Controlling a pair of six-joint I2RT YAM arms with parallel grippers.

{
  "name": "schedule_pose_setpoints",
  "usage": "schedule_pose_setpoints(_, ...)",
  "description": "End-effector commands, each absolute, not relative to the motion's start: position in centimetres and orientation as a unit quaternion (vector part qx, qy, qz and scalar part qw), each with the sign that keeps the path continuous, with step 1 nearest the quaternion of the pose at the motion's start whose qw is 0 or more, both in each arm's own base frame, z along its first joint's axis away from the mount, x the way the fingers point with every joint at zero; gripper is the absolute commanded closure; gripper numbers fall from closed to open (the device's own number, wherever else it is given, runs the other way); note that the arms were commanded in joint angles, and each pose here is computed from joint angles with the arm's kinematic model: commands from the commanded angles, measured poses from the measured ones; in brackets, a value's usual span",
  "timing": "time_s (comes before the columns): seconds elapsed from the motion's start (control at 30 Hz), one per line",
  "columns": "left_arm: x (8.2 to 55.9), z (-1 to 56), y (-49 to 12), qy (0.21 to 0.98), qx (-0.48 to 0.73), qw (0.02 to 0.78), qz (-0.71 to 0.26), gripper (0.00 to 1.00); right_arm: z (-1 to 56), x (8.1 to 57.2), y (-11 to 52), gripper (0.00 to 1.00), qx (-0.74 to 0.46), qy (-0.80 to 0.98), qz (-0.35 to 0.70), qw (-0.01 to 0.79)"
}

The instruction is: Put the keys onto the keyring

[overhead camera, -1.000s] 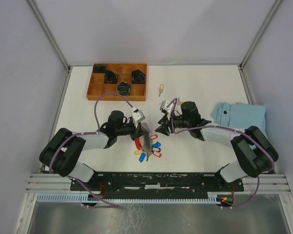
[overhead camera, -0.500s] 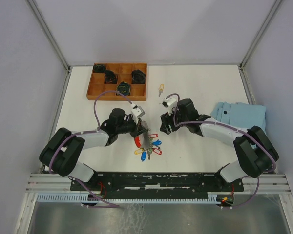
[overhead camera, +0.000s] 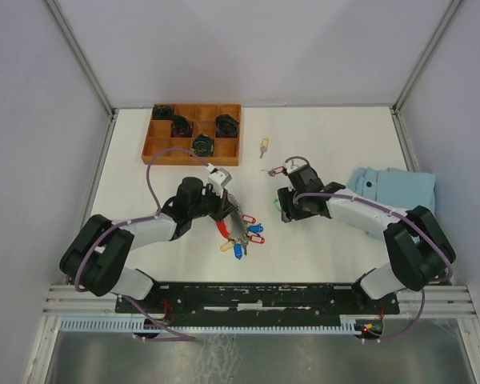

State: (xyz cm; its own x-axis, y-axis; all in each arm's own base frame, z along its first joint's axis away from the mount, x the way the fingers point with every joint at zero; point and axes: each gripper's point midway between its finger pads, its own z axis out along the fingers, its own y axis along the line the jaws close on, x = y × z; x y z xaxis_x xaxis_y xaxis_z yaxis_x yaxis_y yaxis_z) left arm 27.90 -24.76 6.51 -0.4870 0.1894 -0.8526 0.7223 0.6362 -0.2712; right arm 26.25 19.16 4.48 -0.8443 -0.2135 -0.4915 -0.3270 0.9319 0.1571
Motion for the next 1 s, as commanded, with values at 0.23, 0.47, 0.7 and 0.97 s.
schedule_pose_setpoints(0.23, 30.1, 9.7, -24.4, 0.792, 0.241, 0.471, -0.303, 0.97, 3.6, 29.9, 20.3, 0.49, -0.039, 0.957, 0.125, 0.260)
schedule_pose_setpoints(0.47, 30.1, 9.5, -24.5, 0.792, 0.249, 0.468, -0.302, 0.97, 3.0, 31.0, 20.6, 0.57, -0.006, 0.957, 0.141, 0.255)
schedule_pose_setpoints(0.7, 30.3, 9.3, -24.4, 0.795, 0.248, 0.468, -0.296, 0.97, 2.8, 31.6, 20.7, 0.64, 0.018, 0.954, 0.154, 0.255)
schedule_pose_setpoints(0.97, 30.4, 9.0, -24.5, 0.798, 0.250, 0.463, -0.295, 0.97, 2.7, 31.4, 20.8, 0.77, 0.021, 0.955, 0.164, 0.247)
